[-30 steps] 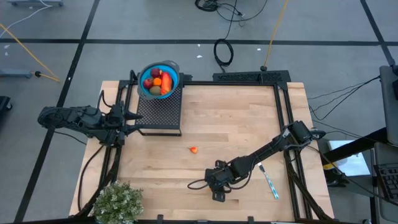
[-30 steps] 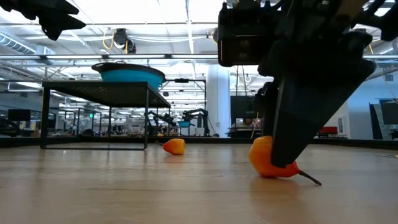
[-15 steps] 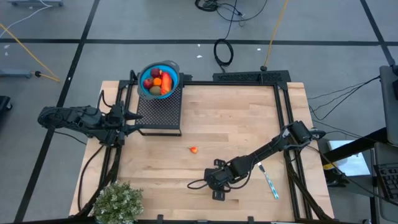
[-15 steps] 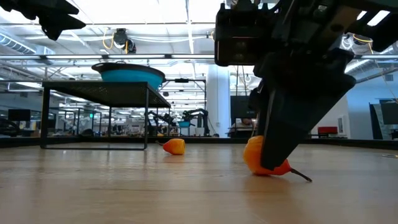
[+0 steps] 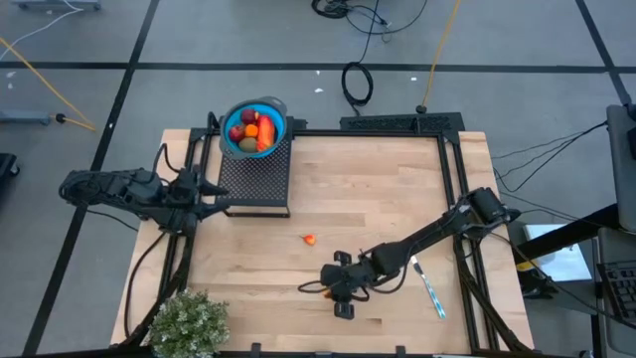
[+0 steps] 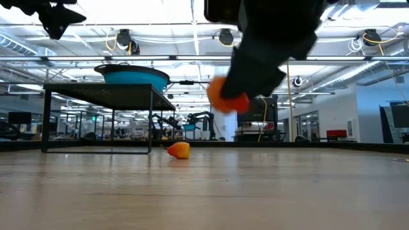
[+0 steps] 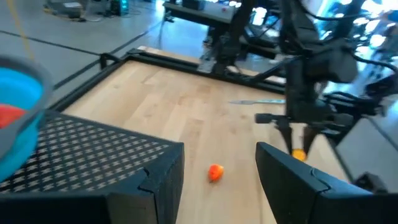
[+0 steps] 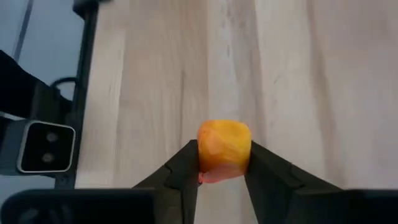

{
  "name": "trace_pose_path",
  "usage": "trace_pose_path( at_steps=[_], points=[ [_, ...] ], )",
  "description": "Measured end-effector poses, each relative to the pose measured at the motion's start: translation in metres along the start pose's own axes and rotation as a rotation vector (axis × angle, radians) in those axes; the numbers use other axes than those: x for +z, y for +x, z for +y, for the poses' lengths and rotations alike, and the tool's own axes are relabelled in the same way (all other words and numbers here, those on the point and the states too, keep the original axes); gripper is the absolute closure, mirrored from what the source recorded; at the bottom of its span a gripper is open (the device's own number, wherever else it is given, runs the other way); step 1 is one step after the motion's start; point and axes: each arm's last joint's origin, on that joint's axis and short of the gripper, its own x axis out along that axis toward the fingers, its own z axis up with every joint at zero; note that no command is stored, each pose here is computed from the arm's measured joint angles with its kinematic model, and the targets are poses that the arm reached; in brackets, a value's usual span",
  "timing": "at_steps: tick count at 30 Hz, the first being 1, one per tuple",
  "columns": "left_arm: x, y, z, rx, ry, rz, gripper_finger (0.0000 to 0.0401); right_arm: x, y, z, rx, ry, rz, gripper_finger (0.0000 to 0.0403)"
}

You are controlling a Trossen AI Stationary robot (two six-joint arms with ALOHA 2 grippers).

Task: Pick & Place Fruit
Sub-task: Put the peach into the blue strainer bowl on the shelf

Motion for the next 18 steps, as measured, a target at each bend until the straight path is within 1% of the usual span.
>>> trace_pose_path(
  at_steps=[3, 6, 10, 13, 18],
  points=[
    [0.002, 0.0, -0.002, -0.053, -0.026, -0.013, 0.0201, 0.011, -0.016, -0.002, 0.011, -0.02, -0.048, 0.0296],
    [0.007, 0.0, -0.005, -0.106, -0.058, -0.045, 0.0201, 0.027, -0.032, -0.004, 0.037, -0.051, -0.142, 0.0294],
    [0.012, 0.003, -0.009, -0.174, -0.073, -0.07, 0.0201, 0.048, -0.052, -0.01, 0.056, -0.13, -0.282, 0.0297],
    [0.014, 0.008, -0.011, -0.198, -0.079, -0.066, 0.0201, 0.059, -0.065, -0.015, 0.01, -0.198, -0.377, 0.03],
    [0.015, 0.024, -0.017, -0.2, -0.105, -0.034, 0.0201, 0.077, -0.084, -0.026, -0.07, -0.289, -0.511, 0.0296]
  ],
)
